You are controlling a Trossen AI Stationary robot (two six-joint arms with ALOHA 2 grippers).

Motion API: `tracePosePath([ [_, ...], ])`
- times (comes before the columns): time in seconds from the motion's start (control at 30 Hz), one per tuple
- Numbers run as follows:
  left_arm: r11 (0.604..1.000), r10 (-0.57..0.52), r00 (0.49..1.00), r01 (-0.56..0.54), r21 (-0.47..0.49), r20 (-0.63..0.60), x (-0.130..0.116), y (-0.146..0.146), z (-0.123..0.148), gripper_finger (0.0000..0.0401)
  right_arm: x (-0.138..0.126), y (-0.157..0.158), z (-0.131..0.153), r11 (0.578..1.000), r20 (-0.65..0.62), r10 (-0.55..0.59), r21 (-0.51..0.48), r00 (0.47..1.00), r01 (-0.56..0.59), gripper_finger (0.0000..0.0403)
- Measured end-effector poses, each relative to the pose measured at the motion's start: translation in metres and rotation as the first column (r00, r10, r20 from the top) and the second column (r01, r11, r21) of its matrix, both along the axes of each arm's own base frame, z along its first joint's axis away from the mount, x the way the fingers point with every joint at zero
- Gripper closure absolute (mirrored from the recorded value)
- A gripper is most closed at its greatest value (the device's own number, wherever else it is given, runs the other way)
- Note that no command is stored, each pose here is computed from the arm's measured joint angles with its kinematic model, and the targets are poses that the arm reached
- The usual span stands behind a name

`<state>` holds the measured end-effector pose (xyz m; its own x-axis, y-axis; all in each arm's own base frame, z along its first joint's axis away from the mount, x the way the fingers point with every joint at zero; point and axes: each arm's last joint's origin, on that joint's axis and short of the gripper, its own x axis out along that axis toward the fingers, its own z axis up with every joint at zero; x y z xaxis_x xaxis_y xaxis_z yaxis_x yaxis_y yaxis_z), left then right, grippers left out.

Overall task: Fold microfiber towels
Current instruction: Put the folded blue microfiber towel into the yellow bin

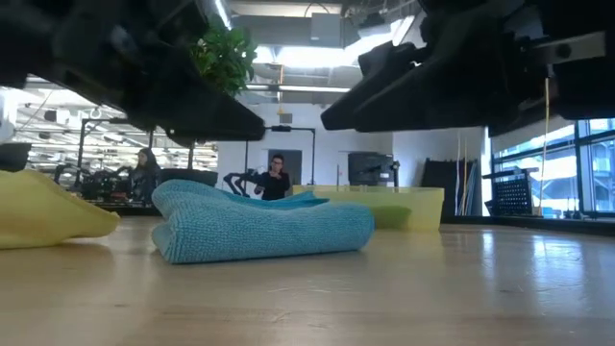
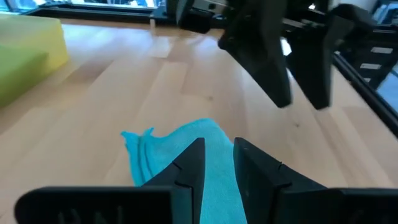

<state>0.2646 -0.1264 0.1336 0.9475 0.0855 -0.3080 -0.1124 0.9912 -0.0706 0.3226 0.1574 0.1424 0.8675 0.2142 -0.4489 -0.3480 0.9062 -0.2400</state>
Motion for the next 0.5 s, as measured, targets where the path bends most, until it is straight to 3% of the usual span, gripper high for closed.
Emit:
tracePosePath([
  [0.5, 0.999, 0.052, 0.999, -0.052, 0.0, -0.009, 0.01, 0.01, -0.005, 0.0326, 0.002, 0.003, -0.023, 0.996, -0.025, -0.015, -0.088, 1.0, 0.013, 0.0208],
])
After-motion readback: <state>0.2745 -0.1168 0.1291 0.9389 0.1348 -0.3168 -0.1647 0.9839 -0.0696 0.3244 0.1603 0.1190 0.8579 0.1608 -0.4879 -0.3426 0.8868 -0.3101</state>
